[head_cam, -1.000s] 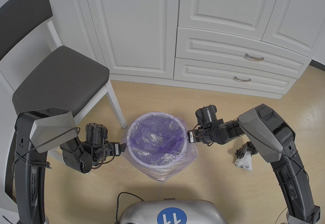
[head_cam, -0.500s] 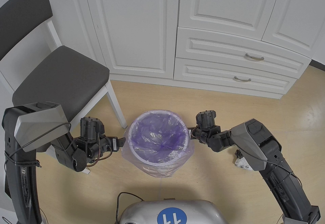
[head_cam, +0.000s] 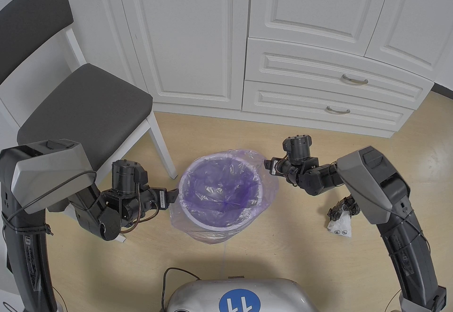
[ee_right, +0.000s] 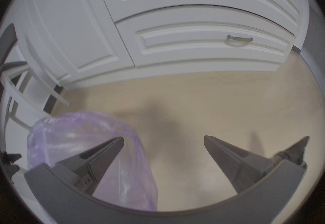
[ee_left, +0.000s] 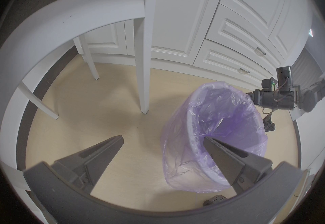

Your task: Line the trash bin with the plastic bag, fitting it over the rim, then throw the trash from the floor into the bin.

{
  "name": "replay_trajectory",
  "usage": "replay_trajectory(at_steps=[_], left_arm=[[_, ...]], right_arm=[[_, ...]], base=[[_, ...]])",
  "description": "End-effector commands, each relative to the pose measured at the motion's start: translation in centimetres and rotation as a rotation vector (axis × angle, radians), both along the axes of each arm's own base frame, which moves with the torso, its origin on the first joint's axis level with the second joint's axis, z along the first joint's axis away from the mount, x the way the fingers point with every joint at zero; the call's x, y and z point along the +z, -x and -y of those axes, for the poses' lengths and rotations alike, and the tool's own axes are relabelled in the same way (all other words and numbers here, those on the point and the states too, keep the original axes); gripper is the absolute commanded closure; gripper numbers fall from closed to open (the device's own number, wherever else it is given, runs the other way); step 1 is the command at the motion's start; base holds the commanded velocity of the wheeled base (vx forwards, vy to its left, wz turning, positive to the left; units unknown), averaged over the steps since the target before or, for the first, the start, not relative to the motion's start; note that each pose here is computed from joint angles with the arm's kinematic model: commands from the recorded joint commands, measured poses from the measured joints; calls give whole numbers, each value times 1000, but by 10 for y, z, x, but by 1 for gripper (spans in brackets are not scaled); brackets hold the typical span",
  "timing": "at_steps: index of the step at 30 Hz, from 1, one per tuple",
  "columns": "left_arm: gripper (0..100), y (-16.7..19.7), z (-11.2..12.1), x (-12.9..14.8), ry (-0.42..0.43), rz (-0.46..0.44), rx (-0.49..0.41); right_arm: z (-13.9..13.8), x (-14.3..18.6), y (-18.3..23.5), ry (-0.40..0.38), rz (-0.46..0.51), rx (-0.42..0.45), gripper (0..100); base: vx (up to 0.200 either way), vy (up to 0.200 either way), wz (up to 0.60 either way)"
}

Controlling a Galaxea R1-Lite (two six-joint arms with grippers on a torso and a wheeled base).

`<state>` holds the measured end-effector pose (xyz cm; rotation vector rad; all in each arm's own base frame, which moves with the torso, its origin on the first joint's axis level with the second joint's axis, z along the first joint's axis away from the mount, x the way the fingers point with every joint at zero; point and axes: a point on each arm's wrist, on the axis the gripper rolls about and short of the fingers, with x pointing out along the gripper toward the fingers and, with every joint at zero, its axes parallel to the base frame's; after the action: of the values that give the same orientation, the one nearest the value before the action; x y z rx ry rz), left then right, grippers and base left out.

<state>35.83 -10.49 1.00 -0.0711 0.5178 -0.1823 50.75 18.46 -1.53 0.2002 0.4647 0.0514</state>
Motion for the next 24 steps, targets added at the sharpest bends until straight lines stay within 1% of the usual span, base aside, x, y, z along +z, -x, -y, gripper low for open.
replay_trajectory(at_steps=[1,2,5,6,7,8,9,10,12,13,14,15,17,18,19,21,24], left_arm=[[0,7,5,6,7,25,-18],[0,8,4,8,8,28,-18],[0,10,2,9,11,26,-24],[0,11,2,10,12,25,-25],[0,11,2,10,12,25,-25],[0,12,-1,9,13,23,-29],[0,12,-2,9,15,29,-31],[0,12,-5,8,29,41,-42],[0,12,-5,8,30,42,-43],[0,15,-10,8,58,65,-74],[0,16,-13,7,63,75,-89],[0,16,-14,7,64,80,-97],[0,18,-21,6,54,97,-114],[0,18,-21,6,53,99,-114],[0,17,-25,6,46,107,-109],[0,17,-30,7,43,111,-102],[0,16,-32,8,42,116,-96]], right_arm=[[2,74,56,72,-125,15,0],[0,90,68,77,-121,25,0],[-11,114,90,74,-101,64,0],[-17,117,97,81,-99,84,0],[-17,117,97,81,-99,84,0],[-30,122,112,109,-93,114,0],[-35,121,115,124,-92,121,0],[-47,119,122,164,-86,137,0],[-48,119,123,169,-84,138,0],[-65,105,131,242,-95,168,0],[-73,95,133,272,-109,187,0],[-76,90,135,286,-117,194,0],[-89,61,142,349,-161,219,0],[-89,60,142,351,-163,218,0],[-93,45,142,382,-184,214,0],[-96,31,141,407,-199,205,0],[-99,22,138,413,-203,203,0]], base=[[0,0,0],[0,0,0],[0,0,0],[0,0,0],[0,0,0],[0,0,0],[0,0,0],[0,0,0],[0,0,0],[0,0,0],[0,0,0],[0,0,0],[0,0,0],[0,0,0],[0,0,0],[0,0,0],[0,0,0]])
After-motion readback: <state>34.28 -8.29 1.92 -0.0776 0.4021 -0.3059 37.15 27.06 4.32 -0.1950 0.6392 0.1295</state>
